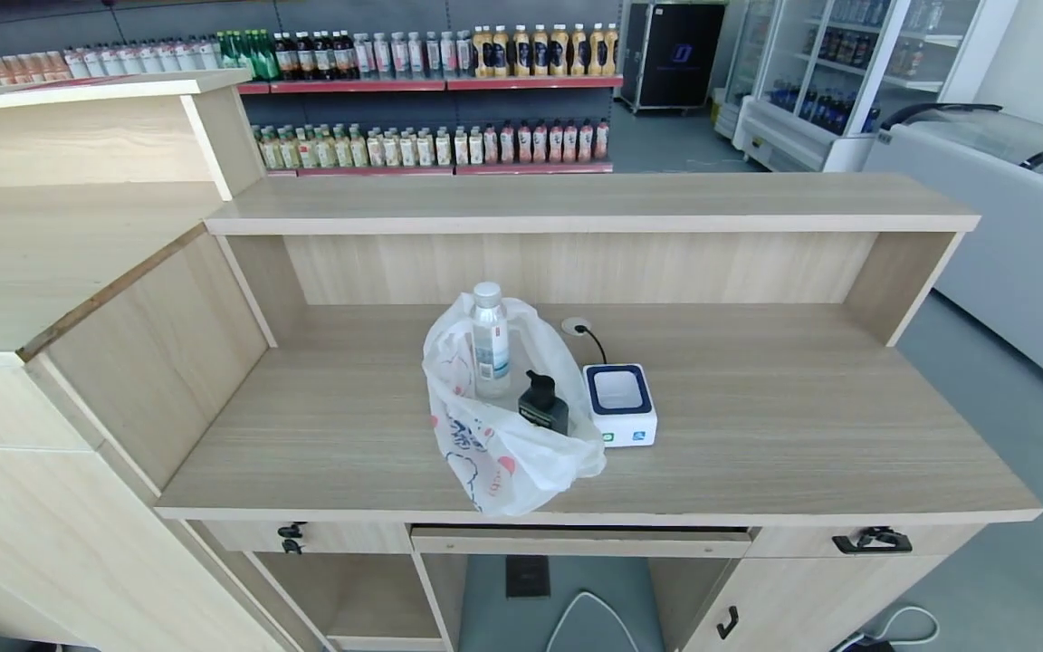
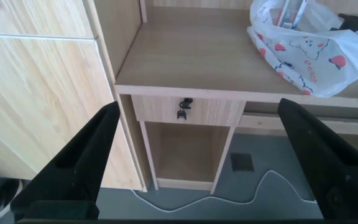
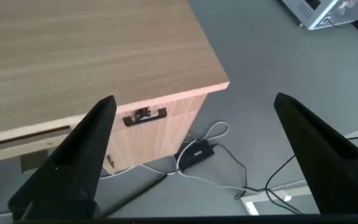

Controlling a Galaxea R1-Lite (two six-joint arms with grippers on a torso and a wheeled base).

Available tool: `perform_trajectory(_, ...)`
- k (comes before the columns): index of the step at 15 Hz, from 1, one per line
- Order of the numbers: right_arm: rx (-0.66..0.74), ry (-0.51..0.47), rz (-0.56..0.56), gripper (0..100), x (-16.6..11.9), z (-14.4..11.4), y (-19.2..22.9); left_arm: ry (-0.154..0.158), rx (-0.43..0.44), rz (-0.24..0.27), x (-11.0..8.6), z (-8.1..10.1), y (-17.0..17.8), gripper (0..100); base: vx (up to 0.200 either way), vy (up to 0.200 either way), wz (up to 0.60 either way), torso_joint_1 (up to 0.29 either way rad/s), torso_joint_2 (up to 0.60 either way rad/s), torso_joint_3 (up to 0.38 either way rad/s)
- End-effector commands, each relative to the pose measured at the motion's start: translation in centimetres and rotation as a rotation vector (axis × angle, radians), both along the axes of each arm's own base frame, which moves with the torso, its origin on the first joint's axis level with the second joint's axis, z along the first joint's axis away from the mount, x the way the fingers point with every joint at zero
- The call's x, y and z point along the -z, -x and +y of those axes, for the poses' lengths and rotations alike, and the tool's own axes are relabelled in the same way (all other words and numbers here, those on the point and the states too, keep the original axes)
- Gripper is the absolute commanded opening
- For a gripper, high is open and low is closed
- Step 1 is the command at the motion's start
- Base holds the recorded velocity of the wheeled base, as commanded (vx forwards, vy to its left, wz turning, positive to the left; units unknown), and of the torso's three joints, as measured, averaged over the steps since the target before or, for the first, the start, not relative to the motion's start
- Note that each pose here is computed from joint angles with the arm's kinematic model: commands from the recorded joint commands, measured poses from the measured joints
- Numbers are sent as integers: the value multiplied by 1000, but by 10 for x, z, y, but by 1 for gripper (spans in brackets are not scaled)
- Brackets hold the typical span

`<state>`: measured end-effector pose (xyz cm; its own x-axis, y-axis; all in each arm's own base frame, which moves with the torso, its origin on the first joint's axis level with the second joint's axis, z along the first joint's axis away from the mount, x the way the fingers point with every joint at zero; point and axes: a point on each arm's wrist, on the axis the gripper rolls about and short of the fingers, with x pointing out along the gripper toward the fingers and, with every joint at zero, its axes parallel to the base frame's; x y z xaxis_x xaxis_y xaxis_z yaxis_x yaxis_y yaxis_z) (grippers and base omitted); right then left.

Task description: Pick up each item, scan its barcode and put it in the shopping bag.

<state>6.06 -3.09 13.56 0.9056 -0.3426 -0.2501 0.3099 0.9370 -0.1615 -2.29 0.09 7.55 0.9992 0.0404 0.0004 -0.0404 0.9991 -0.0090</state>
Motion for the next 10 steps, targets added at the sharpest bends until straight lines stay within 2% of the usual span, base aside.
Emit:
perform_trajectory(1,-59,-5,-23,100,48,31,56,0,-1,0,0,0,0,100,0,0,0,0,0,0)
perform_trajectory(3,-121,-36,-193,100,55,36,74,0,-1,0,0,0,0,100,0,0,0,0,0,0)
perform_trajectory(10,-130,-53,-199,100,57,36,76,0,-1,0,0,0,0,100,0,0,0,0,0,0)
